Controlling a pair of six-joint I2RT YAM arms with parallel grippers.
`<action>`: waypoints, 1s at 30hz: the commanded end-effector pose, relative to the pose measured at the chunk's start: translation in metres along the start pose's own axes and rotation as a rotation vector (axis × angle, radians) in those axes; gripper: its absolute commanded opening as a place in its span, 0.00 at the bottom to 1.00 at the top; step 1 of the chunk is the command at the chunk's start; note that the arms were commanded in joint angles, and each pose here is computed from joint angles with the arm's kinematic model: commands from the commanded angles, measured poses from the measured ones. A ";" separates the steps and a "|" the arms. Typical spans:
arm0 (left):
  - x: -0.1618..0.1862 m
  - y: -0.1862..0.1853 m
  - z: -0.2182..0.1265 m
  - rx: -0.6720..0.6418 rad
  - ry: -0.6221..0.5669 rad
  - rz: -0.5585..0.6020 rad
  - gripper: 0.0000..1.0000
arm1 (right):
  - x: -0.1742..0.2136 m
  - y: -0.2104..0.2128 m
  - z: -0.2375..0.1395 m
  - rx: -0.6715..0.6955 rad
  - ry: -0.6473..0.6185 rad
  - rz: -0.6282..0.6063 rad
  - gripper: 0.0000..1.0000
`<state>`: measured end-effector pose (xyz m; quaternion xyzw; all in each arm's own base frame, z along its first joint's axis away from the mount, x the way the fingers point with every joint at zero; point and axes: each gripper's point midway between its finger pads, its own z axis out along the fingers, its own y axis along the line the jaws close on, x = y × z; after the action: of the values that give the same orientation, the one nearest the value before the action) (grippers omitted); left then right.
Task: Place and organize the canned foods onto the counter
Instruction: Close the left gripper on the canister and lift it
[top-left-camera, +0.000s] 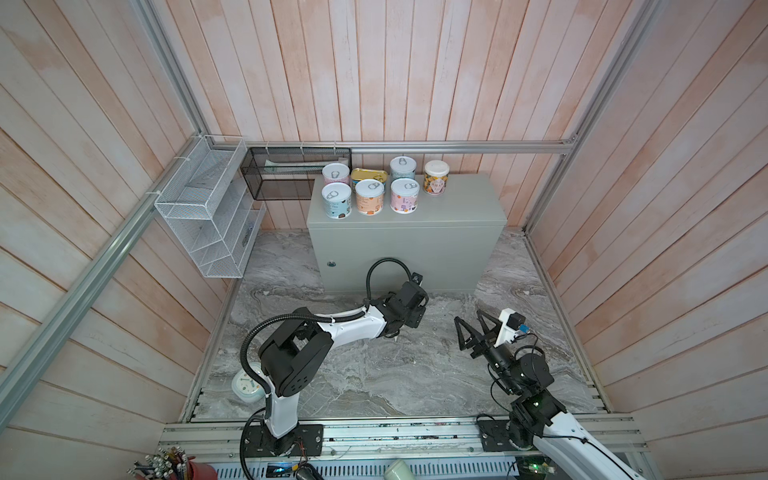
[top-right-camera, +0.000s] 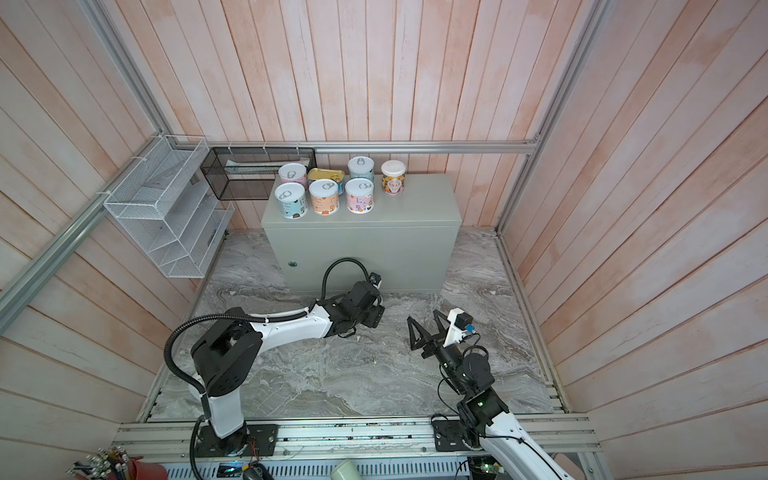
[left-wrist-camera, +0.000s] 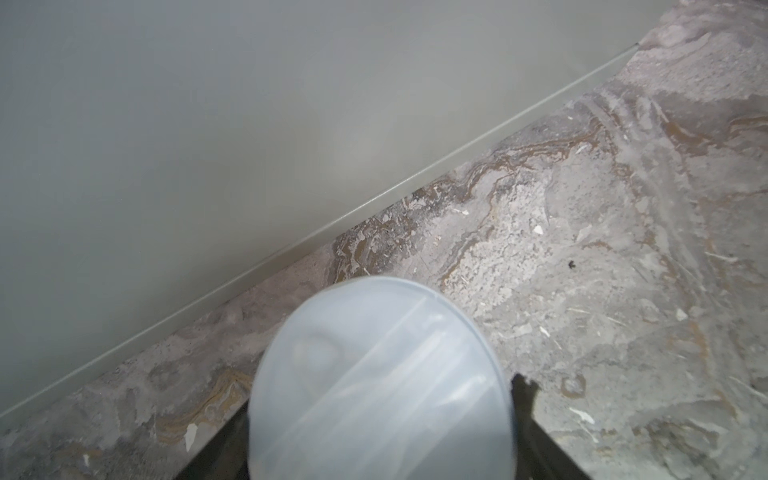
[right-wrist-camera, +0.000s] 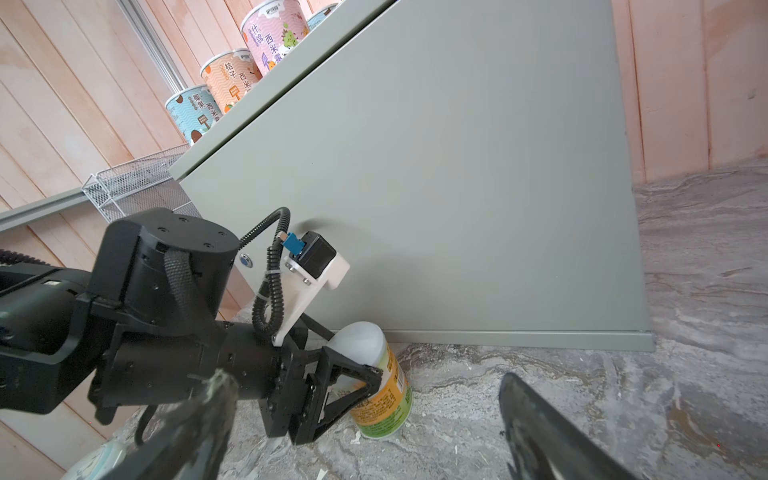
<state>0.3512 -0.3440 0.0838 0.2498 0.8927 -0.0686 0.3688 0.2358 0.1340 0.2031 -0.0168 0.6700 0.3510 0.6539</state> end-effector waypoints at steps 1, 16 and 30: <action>0.001 -0.001 -0.020 0.025 -0.004 -0.018 0.66 | 0.049 -0.022 -0.011 0.031 0.092 -0.001 0.98; -0.001 0.002 -0.059 0.081 -0.029 -0.045 0.66 | 0.049 -0.018 -0.011 0.012 0.103 0.015 0.97; -0.021 0.002 -0.091 0.184 -0.052 -0.105 0.65 | 0.052 -0.014 -0.004 0.017 0.171 -0.025 0.97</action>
<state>0.2961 -0.3131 0.1188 0.2555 0.9037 -0.1284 0.3188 0.2357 0.1398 0.1868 -0.0280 0.6936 0.3491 0.6295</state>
